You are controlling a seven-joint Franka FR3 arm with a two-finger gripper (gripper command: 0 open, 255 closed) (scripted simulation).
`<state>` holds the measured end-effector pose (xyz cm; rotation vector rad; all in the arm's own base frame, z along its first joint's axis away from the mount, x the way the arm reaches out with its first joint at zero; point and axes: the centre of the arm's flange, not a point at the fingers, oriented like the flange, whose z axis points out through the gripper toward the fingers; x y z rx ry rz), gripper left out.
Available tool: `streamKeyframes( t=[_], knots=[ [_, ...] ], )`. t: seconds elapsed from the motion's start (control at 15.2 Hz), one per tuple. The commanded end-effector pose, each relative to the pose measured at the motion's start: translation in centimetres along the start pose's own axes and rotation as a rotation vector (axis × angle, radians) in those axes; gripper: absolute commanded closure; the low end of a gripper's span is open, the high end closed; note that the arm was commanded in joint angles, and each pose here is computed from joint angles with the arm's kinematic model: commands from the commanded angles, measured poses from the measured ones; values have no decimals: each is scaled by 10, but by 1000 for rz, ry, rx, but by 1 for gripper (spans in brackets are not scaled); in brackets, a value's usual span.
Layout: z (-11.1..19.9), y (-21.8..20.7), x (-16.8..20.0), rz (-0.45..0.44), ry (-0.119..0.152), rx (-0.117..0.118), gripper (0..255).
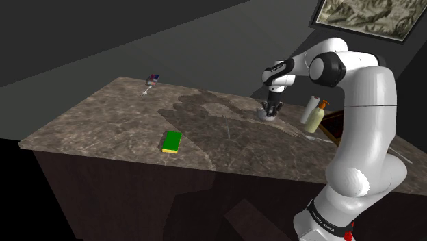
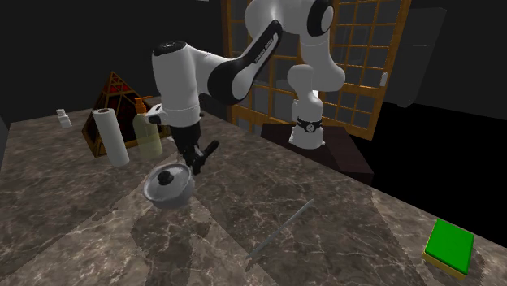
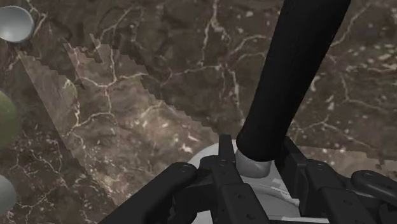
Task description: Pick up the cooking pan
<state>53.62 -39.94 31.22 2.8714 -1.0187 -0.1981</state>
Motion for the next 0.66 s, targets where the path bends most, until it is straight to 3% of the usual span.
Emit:
streamKeyframes(
  t=[0.0,0.59],
  knots=[
    [-10,1,-1,1,1,0,255],
    [-48,6,-4,1,1,0,255]
  ],
)
